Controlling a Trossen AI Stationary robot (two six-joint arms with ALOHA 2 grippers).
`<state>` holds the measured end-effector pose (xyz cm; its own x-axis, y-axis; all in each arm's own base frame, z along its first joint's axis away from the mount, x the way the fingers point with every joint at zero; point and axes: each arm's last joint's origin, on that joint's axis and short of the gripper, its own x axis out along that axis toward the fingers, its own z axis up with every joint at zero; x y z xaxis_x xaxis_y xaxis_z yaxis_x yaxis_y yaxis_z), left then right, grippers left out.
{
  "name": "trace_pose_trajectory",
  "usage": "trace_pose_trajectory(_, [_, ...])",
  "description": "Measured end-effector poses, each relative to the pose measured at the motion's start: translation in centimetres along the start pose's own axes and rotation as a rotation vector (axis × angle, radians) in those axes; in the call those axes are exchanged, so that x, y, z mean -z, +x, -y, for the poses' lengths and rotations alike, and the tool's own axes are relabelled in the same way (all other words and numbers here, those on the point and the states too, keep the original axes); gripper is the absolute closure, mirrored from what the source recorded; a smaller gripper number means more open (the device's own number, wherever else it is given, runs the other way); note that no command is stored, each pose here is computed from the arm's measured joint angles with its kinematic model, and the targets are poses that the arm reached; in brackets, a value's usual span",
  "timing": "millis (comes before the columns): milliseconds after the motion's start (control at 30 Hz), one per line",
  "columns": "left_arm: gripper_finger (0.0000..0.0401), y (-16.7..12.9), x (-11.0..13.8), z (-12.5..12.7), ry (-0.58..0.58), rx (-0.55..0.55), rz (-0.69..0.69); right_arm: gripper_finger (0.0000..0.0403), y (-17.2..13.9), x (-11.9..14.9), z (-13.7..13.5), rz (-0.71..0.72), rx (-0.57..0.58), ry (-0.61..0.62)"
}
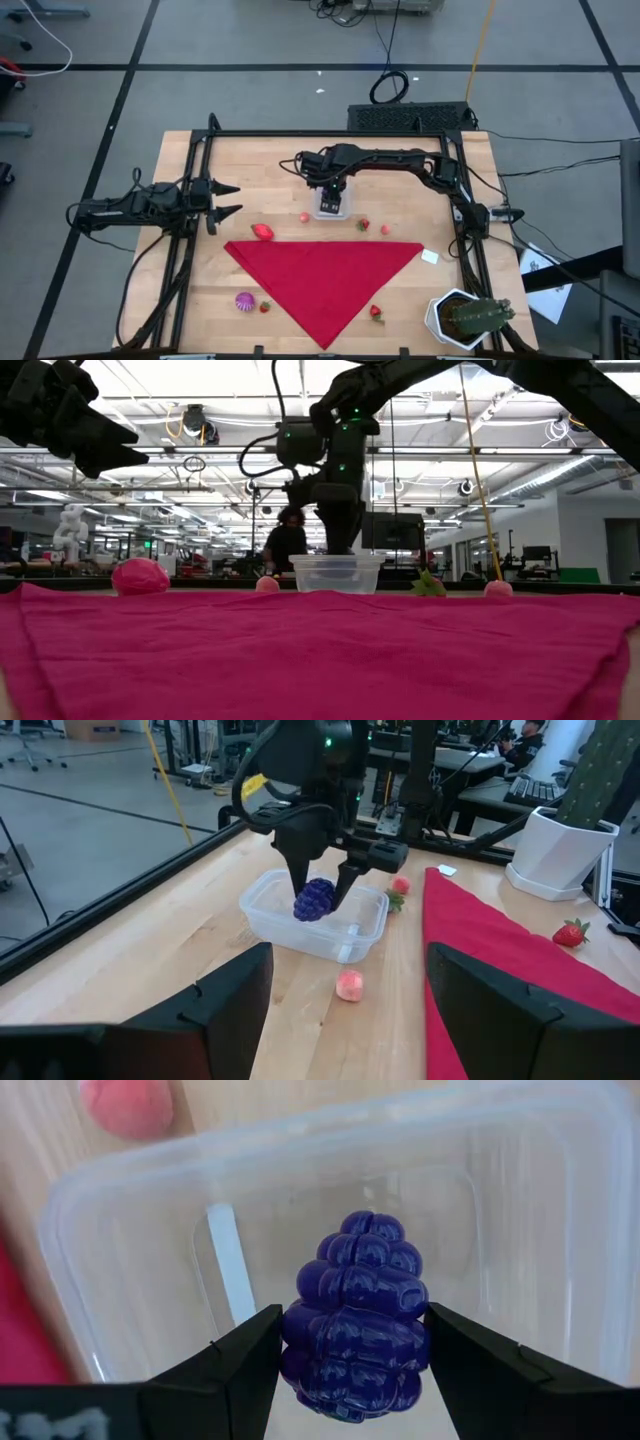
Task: Pick and placing Produce into tupperware
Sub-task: Put the blue grapes into the transparent bin
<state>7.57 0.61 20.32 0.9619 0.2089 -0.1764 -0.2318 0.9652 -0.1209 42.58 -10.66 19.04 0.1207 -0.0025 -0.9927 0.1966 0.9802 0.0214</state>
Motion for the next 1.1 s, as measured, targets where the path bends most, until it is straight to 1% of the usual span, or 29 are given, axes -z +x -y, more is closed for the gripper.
trace_pose_trajectory(200, [0.013, 0.0, 0.0, 0.0, 0.0, 0.0, 0.0, 0.0178, 0.06, -0.32, 0.02, 0.033, 0.002, 0.006])
trace_pose_trajectory(1100, [0.013, 0.0, 0.0, 0.0, -0.004, 0.001, 0.0, 0.0178, 0.05, -0.37, 0.02, 0.038, 0.002, -0.001])
